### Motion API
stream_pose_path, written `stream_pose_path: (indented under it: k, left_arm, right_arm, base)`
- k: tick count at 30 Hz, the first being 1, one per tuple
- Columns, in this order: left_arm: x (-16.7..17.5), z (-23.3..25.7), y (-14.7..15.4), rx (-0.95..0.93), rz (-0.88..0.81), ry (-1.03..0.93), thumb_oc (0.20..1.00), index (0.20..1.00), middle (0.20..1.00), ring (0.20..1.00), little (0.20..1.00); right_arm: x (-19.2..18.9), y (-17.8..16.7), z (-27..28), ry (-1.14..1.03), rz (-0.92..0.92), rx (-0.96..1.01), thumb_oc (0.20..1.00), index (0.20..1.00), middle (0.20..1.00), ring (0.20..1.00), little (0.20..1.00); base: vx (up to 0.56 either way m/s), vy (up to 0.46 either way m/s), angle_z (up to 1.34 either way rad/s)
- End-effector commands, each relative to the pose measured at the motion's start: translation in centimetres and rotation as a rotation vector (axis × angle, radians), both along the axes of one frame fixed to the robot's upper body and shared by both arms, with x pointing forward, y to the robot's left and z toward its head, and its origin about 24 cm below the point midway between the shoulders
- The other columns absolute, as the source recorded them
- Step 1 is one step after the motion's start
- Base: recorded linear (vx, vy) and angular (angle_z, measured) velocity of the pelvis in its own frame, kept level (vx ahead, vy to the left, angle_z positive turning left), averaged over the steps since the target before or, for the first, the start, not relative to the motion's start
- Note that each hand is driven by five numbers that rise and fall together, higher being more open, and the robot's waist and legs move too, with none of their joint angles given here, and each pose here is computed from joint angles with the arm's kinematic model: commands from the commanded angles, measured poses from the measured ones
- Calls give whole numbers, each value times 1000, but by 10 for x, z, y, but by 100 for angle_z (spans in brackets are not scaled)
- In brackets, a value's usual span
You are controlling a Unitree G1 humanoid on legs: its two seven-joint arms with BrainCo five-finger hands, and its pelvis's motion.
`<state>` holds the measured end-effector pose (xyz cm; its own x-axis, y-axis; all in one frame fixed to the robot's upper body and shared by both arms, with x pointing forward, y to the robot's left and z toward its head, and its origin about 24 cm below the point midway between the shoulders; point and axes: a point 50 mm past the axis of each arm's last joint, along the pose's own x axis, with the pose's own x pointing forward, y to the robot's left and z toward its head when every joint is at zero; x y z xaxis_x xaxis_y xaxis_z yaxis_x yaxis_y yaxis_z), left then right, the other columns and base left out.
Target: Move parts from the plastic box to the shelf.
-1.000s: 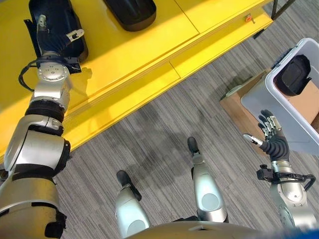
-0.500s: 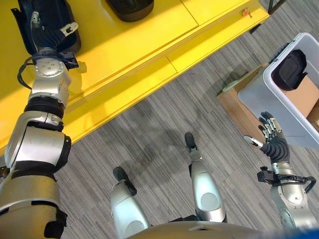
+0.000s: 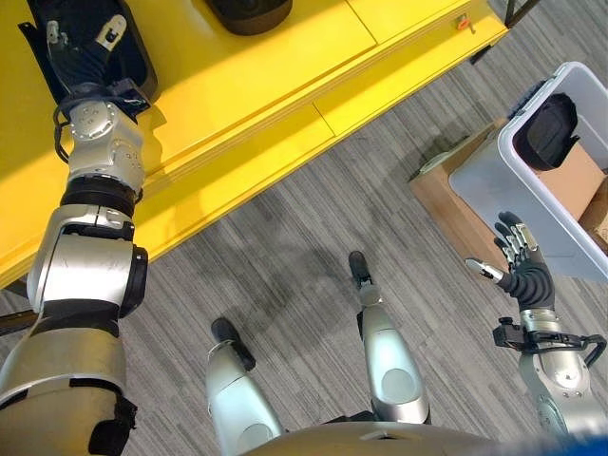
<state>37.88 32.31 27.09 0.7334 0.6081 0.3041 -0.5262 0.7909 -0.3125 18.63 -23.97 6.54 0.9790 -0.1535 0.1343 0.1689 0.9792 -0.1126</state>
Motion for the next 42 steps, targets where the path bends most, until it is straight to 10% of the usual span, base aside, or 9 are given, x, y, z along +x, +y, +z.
stream_pose_path:
  k: [1,26,42]
  left_arm:
    - [-11,28,14,-33,49,-107,1000,1000,1000,1000,1000]
    - [-13,15,18,-384,58,-252,1000,1000,1000,1000,1000]
    - [-30,65,29,-210,91,-327,1000,1000,1000,1000,1000]
  right_arm:
    - [4,-15,24,-109,-40,-52,1000,1000,1000,1000,1000]
    - [4,-16,27,-93,-25,-108,1000,1000,1000,1000,1000]
    - [2,-24,36,-115,-40,-175,1000,1000,1000,1000,1000]
  base:
    - [0,0,0]
    - [0,-1,-1]
    - [0,0,0]
